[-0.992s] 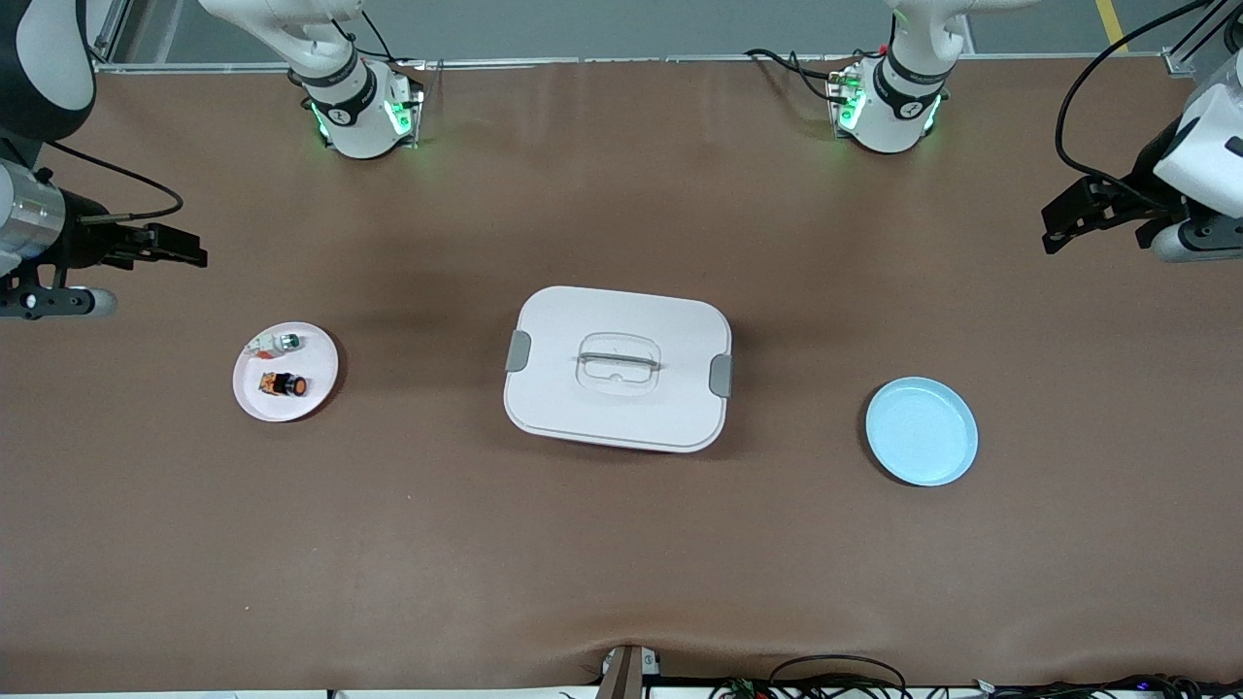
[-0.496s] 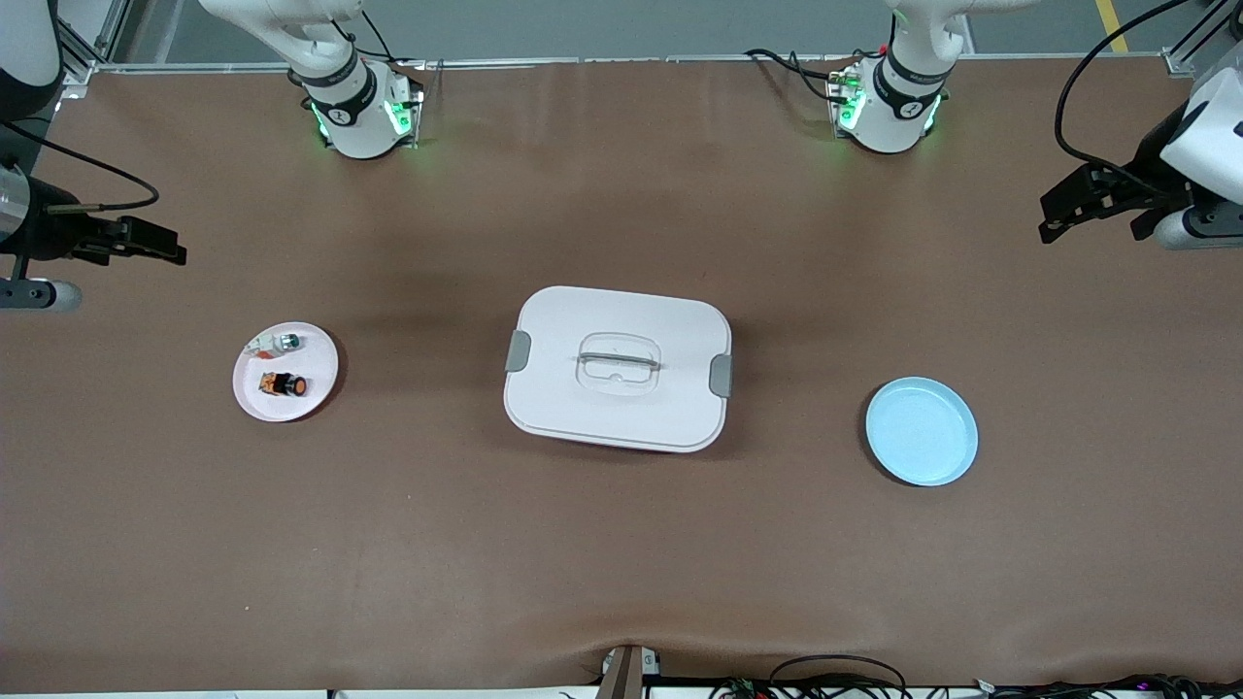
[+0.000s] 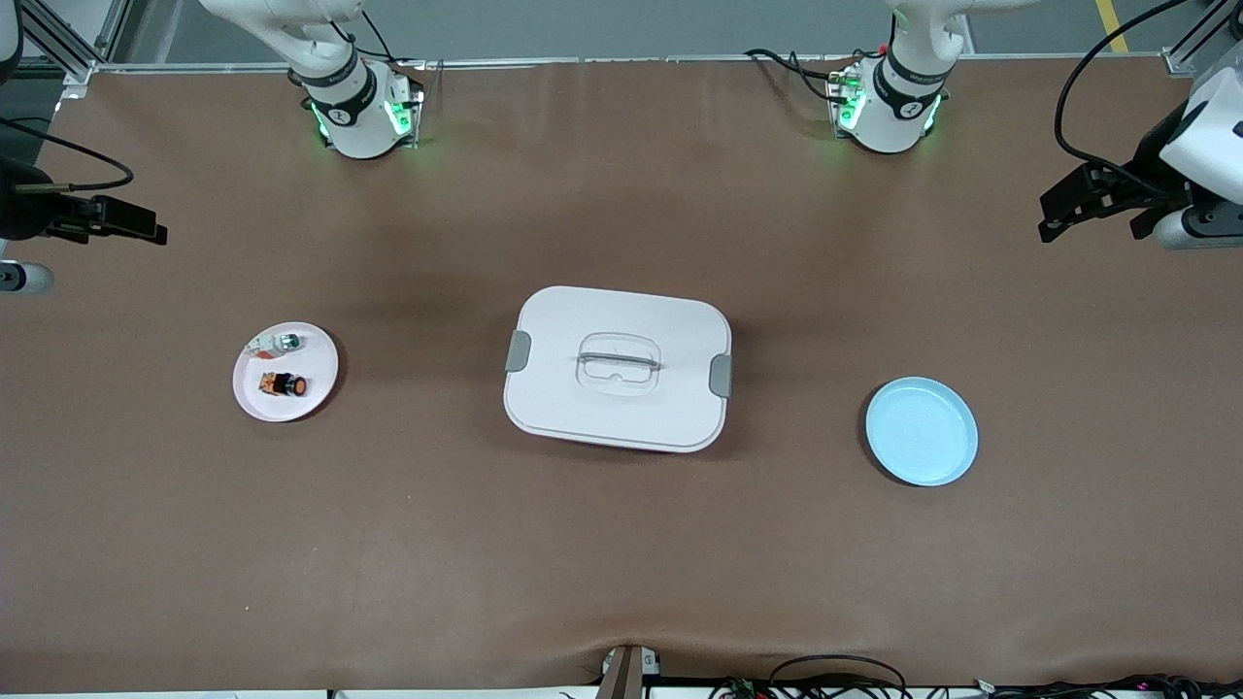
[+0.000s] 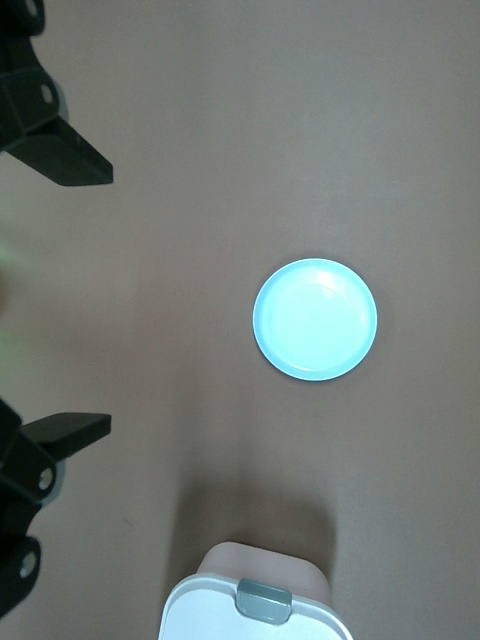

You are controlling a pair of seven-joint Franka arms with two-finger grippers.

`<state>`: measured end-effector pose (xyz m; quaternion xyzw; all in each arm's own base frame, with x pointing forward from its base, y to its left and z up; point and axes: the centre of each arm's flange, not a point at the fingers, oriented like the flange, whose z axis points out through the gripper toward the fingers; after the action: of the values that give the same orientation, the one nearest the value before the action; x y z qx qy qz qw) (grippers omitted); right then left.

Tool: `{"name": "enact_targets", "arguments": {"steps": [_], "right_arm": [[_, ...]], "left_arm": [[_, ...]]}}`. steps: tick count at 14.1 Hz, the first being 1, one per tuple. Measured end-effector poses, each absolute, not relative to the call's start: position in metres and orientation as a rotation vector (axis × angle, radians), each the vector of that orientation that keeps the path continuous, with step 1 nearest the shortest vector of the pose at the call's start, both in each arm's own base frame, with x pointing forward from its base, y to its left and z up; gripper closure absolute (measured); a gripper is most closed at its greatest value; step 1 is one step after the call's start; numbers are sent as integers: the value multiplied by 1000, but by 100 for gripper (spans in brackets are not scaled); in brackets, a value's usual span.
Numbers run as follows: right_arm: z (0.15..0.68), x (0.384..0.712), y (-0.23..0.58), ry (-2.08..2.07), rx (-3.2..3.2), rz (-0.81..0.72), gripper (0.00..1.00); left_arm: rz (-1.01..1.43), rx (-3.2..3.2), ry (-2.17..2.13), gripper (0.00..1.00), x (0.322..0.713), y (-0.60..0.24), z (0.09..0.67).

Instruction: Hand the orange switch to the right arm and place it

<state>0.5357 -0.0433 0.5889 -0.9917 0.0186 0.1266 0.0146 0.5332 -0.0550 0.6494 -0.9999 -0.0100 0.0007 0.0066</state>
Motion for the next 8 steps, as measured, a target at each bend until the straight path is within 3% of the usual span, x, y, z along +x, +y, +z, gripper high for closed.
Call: {"name": "enact_targets", "arguments": {"steps": [8], "right_arm": [[594, 538, -40, 58, -3026, 368, 0]], "left_arm": [[2, -3128, -32, 0, 533, -55, 649]]}}
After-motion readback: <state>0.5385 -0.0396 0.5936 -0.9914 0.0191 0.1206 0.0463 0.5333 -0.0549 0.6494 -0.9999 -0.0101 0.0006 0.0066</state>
